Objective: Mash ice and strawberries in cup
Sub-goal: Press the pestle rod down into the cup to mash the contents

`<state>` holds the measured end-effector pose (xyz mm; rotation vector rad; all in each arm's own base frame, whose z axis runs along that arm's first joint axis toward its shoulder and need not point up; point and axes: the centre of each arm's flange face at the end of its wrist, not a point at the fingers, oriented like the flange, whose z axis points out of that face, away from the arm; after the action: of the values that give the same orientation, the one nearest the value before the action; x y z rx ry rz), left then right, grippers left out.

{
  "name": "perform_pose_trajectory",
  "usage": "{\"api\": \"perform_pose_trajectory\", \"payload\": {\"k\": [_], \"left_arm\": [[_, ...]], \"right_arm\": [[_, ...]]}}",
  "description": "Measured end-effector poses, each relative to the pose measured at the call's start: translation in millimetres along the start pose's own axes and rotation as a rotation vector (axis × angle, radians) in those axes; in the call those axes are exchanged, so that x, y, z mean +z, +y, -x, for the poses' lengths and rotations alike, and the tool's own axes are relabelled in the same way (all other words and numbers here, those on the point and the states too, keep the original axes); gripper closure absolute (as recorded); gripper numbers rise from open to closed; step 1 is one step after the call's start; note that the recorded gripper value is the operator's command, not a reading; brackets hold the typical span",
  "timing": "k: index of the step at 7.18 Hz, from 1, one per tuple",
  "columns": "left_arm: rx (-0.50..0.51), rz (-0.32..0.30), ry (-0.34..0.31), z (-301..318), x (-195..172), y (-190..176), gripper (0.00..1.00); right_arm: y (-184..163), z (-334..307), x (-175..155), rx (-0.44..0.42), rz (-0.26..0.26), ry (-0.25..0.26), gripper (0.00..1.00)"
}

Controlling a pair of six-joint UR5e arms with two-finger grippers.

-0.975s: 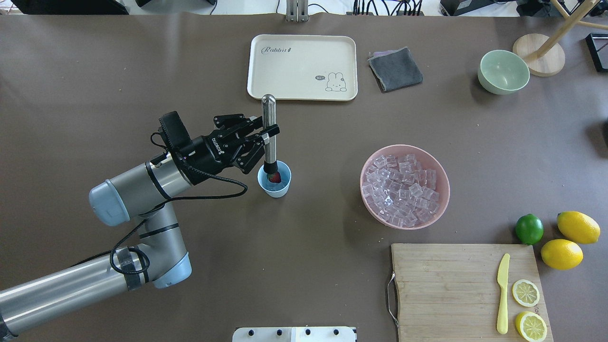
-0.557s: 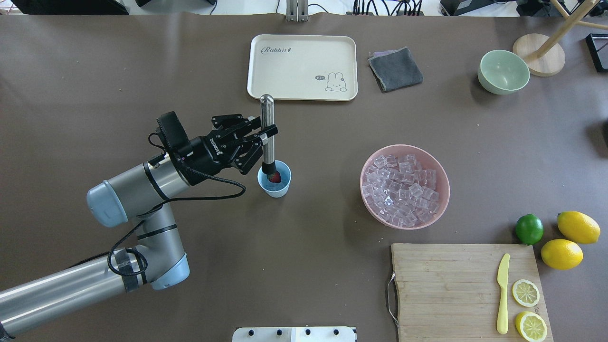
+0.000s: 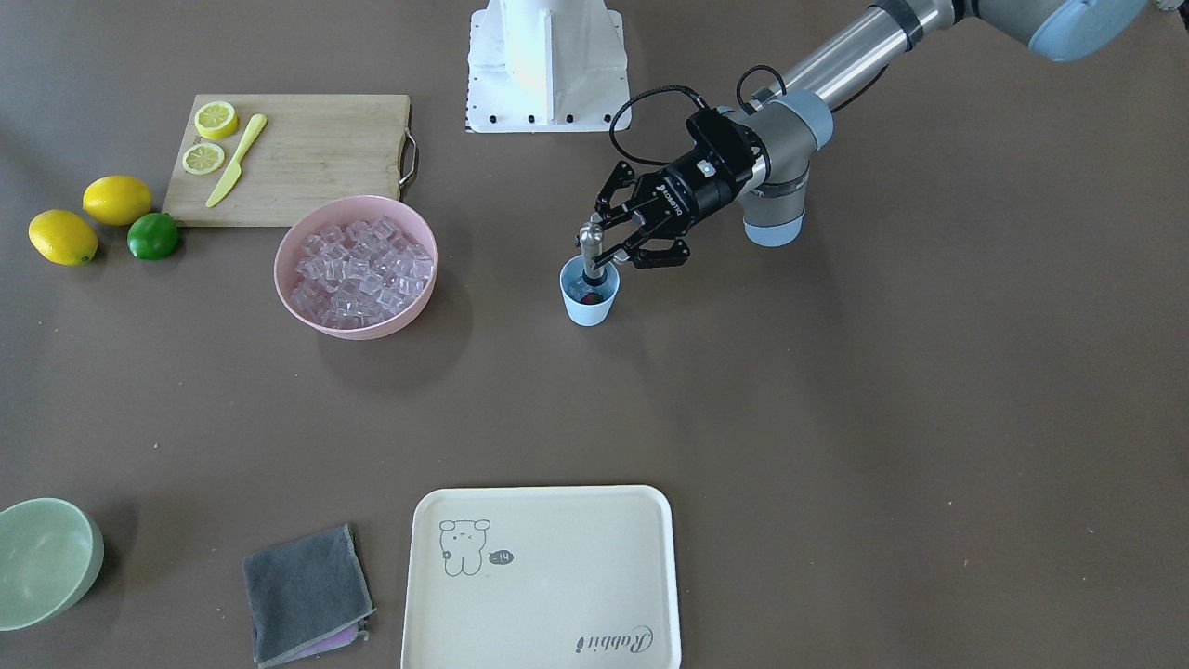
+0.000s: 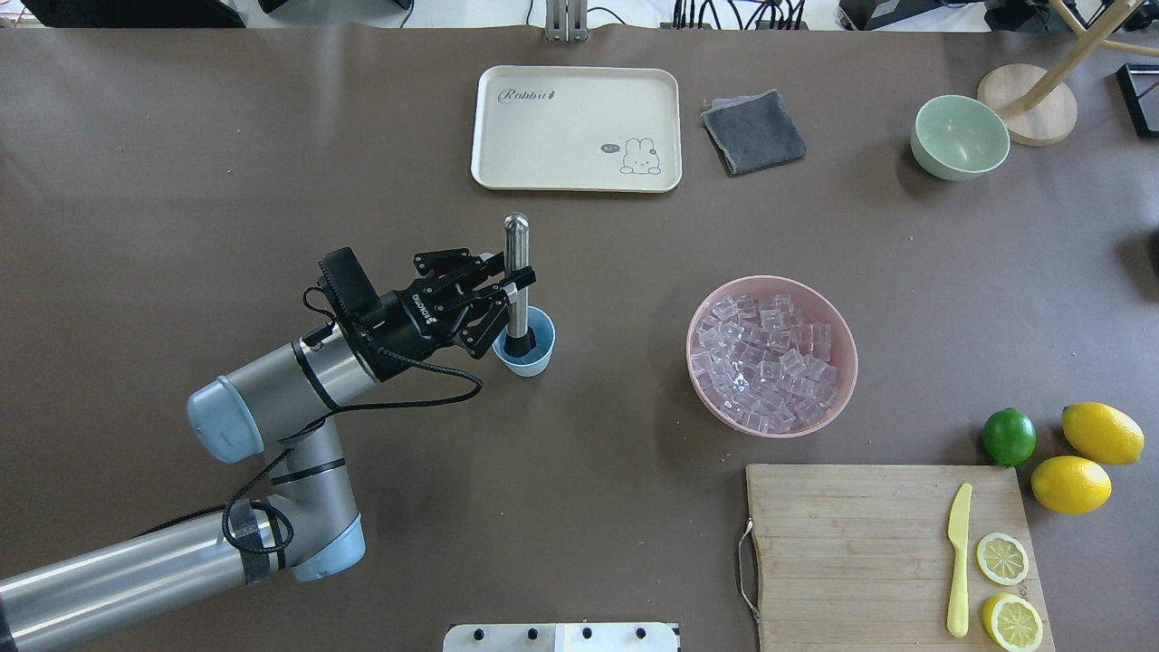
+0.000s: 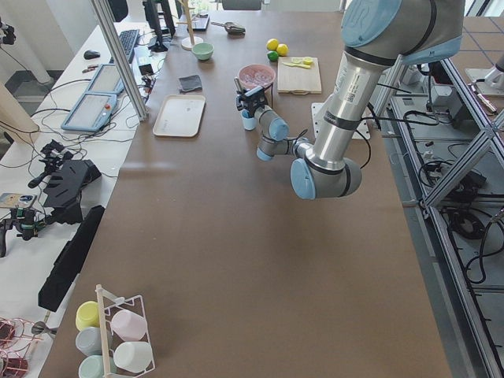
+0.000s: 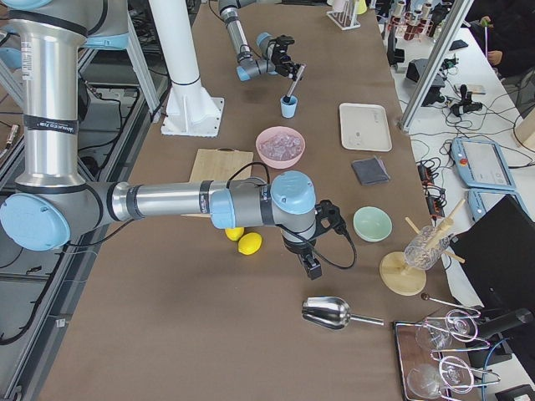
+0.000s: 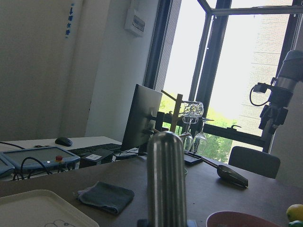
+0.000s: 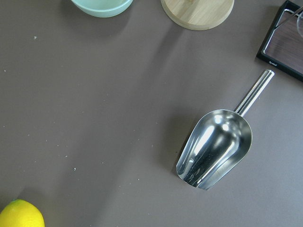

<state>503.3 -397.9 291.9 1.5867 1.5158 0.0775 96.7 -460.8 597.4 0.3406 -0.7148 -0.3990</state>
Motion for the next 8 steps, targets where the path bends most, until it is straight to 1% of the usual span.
{"api": "perform_pose_trajectory", "payload": {"k": [2,3,8], "left_arm": [[0.004,-0.043,-0.001,7.3,3.9,-27.6,1.00],[0.007,-0.043,-0.003,9.6,3.7,-30.9,1.00],[0.000,0.034,-0.007,-3.7,-2.1,14.2,1.00]], "right_arm": [[1.8,-0.9,0.2,0.002,0.001,0.000,0.00],[2.6,-1.2,0.1,0.002,0.001,0.000,0.01],[5.8,-4.4,-4.6,0.010,-0.007,0.006,0.01]]}}
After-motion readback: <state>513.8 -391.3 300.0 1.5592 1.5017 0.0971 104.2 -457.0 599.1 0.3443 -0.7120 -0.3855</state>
